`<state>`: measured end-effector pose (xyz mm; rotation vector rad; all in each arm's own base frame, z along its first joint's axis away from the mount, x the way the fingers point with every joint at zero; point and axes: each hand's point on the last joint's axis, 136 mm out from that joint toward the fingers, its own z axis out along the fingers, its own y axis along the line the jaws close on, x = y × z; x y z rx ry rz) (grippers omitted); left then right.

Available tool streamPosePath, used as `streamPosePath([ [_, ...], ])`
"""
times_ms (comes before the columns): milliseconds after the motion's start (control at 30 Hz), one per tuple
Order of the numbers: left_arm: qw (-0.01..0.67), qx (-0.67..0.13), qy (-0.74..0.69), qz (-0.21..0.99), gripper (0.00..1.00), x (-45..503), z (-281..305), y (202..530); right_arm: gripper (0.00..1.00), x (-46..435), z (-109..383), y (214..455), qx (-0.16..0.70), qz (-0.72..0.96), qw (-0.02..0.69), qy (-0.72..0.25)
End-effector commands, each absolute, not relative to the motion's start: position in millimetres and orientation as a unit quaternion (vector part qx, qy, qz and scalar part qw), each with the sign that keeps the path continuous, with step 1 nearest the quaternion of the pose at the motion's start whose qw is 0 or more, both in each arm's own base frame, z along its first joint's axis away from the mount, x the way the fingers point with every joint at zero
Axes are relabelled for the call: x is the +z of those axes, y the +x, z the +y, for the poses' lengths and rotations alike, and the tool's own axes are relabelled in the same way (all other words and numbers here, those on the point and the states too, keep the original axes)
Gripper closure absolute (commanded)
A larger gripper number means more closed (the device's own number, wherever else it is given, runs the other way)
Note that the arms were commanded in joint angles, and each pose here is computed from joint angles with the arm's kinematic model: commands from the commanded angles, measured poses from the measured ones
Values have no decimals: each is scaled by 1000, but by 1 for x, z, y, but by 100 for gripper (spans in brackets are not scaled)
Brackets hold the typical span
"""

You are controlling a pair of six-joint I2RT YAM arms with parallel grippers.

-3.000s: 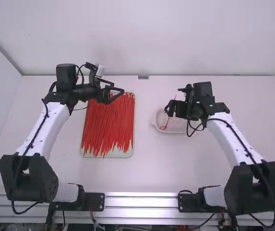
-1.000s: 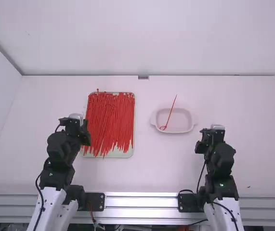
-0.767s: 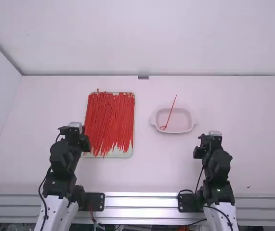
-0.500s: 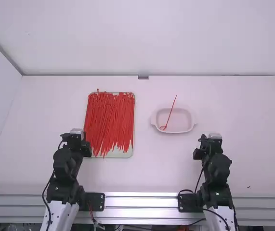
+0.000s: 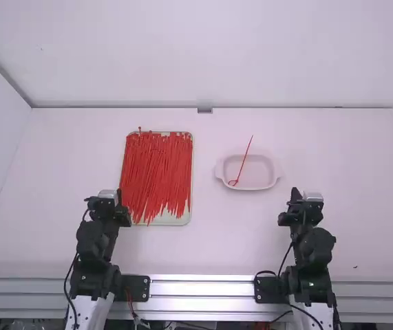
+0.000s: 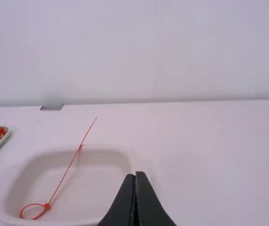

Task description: Fasten the cable tie

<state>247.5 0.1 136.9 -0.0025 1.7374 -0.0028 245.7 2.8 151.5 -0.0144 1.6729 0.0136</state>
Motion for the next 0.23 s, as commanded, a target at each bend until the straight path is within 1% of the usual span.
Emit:
streamPosePath([
  [0,653,0,0,758,100,138,0,247,100,148,3,246,6,743,669,-5],
  [200,669,0,0,743,100,148,0,246,100,148,3,246,6,743,669,-5],
])
